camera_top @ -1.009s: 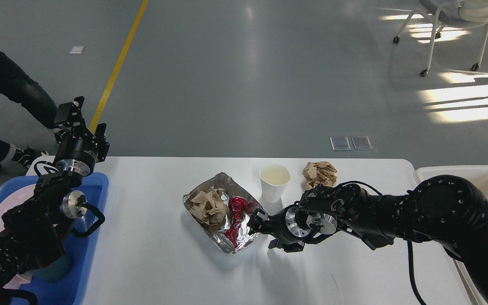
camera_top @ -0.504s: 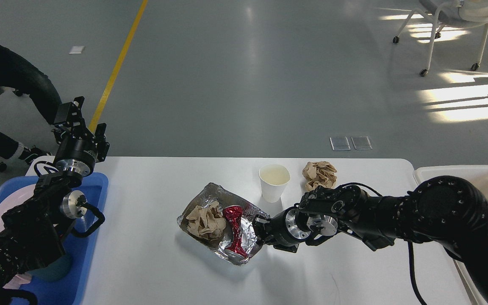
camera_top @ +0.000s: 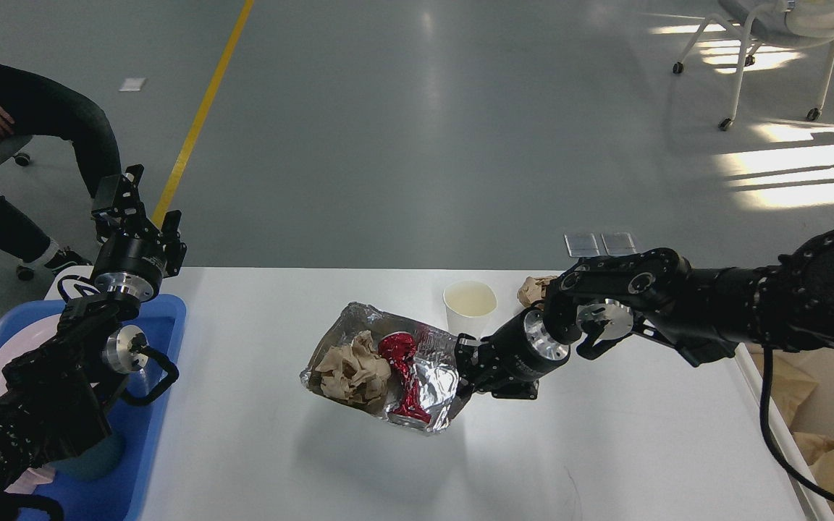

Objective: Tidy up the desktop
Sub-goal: 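Lift the foil tray and carry it into the white bin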

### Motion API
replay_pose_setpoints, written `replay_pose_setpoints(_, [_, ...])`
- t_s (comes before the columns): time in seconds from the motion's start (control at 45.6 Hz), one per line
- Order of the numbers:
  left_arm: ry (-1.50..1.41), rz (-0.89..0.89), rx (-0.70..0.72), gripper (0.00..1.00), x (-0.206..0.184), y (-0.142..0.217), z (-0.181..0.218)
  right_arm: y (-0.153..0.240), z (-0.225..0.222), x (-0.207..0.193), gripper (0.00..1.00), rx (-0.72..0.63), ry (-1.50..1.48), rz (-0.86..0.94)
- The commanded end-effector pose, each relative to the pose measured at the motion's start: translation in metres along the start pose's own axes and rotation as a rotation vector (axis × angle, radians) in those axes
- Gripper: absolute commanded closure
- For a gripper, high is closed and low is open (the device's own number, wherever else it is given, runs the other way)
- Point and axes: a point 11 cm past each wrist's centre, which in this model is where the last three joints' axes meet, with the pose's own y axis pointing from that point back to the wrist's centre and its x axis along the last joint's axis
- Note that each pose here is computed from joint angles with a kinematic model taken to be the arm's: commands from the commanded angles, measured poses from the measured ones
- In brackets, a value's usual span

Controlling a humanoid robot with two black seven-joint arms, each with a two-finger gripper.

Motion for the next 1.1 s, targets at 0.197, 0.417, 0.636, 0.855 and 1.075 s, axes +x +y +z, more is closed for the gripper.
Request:
replay_pose_setpoints(0.197, [0.0, 0.0, 0.0, 0.03, 0.0, 0.0, 0.0, 0.121, -0.007, 0.049, 1.0, 0.032, 0.043, 0.055])
replay_pose_setpoints(0.417, [0.0, 0.0, 0.0, 0.03, 0.0, 0.0, 0.0, 0.181, -0.012, 0.063, 1.0, 0.04, 0.073, 0.096])
replay_pose_setpoints(0.636, [0.0, 0.0, 0.0, 0.03, 0.0, 0.0, 0.0, 0.203, 0.004, 0.073, 1.0, 0.013, 0.05, 0.139])
replay_pose_setpoints(0.855, [0.0, 0.0, 0.0, 0.03, 0.0, 0.0, 0.0, 0.228, 0.078, 0.111, 1.0, -0.026, -0.113, 0.308])
replay_pose_setpoints(1.075, [0.0, 0.0, 0.0, 0.03, 0.0, 0.0, 0.0, 0.244, 0.189, 0.131, 1.0, -0.093, -0.331, 0.466])
